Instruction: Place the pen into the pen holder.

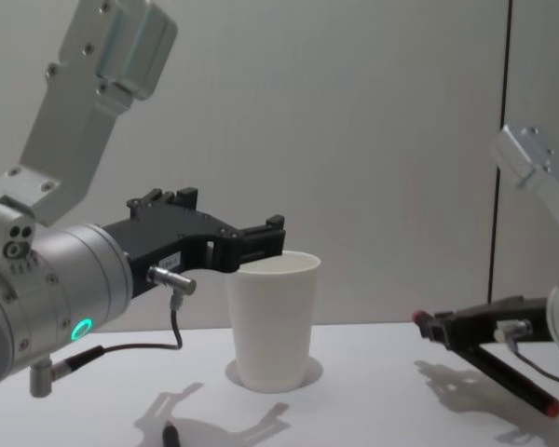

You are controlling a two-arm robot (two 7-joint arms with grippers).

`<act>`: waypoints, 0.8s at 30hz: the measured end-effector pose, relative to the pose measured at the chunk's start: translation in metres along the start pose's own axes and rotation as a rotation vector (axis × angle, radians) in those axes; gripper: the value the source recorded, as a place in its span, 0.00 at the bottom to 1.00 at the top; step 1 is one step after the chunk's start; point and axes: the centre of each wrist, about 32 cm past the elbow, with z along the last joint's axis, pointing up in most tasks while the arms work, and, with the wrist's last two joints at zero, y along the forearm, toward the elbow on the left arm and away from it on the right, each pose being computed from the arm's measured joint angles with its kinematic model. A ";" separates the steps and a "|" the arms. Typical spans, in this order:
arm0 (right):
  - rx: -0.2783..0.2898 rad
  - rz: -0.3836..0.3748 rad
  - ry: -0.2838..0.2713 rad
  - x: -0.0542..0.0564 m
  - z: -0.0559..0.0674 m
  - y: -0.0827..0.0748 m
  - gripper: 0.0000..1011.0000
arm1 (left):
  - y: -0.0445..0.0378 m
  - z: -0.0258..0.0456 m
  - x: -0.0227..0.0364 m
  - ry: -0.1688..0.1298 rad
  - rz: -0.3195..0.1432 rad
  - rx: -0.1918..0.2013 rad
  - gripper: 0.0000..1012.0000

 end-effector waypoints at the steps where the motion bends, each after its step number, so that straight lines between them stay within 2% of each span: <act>1: 0.010 0.000 -0.004 -0.001 0.000 0.001 0.17 | 0.0000 0.0000 0.0000 0.000 0.000 0.000 0.99; 8: 0.111 -0.008 -0.037 -0.004 0.001 0.007 0.17 | 0.0000 0.0000 0.0000 0.000 0.000 0.000 0.99; 13: 0.210 -0.012 -0.062 -0.008 0.003 0.014 0.17 | 0.0000 0.0000 0.0000 0.000 0.000 0.000 0.99; 24: 0.376 -0.016 -0.092 -0.016 0.009 0.027 0.17 | 0.0000 0.0000 0.0000 0.000 0.000 0.000 0.99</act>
